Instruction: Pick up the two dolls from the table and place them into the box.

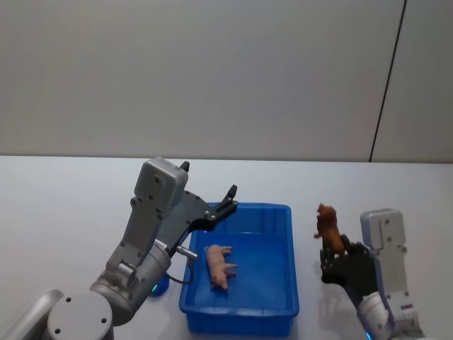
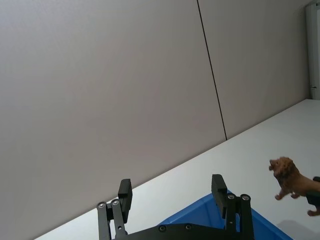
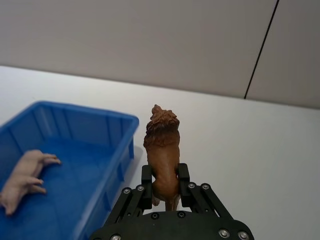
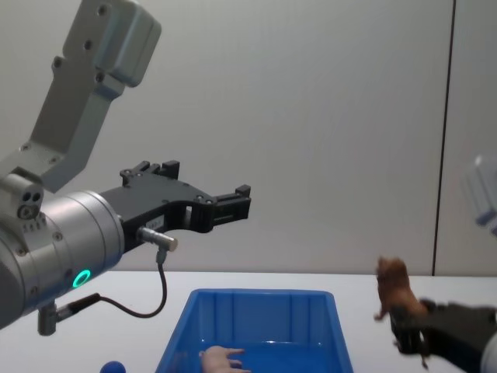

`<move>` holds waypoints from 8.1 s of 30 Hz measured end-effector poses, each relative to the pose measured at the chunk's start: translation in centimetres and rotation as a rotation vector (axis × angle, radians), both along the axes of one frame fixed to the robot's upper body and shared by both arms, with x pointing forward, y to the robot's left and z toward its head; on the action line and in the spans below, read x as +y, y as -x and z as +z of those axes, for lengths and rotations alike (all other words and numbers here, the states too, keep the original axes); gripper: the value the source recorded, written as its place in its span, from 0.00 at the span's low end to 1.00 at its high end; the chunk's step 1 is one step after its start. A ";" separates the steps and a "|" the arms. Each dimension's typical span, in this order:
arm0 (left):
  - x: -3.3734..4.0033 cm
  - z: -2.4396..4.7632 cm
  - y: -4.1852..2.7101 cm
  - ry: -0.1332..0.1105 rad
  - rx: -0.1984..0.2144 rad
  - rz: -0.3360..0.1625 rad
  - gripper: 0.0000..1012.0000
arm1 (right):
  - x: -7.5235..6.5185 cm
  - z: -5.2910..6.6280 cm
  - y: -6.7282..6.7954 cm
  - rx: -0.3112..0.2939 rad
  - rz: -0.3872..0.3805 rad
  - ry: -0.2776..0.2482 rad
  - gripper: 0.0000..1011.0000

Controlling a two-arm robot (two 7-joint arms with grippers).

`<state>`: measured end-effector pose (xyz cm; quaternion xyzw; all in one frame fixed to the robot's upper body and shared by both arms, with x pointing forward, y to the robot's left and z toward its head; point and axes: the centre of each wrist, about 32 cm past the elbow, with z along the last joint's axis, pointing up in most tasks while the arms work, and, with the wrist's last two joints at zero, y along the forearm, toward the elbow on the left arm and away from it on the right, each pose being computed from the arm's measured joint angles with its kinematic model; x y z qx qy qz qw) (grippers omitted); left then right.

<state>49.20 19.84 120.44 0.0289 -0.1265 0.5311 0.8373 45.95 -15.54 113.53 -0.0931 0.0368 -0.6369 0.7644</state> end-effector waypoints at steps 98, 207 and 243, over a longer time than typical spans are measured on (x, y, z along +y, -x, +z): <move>3.86 -2.39 0.73 0.074 0.304 0.133 0.99 | -1.7 0.9 0.8 -0.025 -0.099 0.006 0.99; 3.44 0.02 -1.78 -0.059 0.219 -0.008 0.07 | -1.7 1.0 0.8 -0.025 -0.102 0.007 0.99; 2.13 -0.35 -4.09 0.121 0.110 -0.361 0.91 | -1.7 0.9 0.8 -0.025 -0.102 0.007 0.99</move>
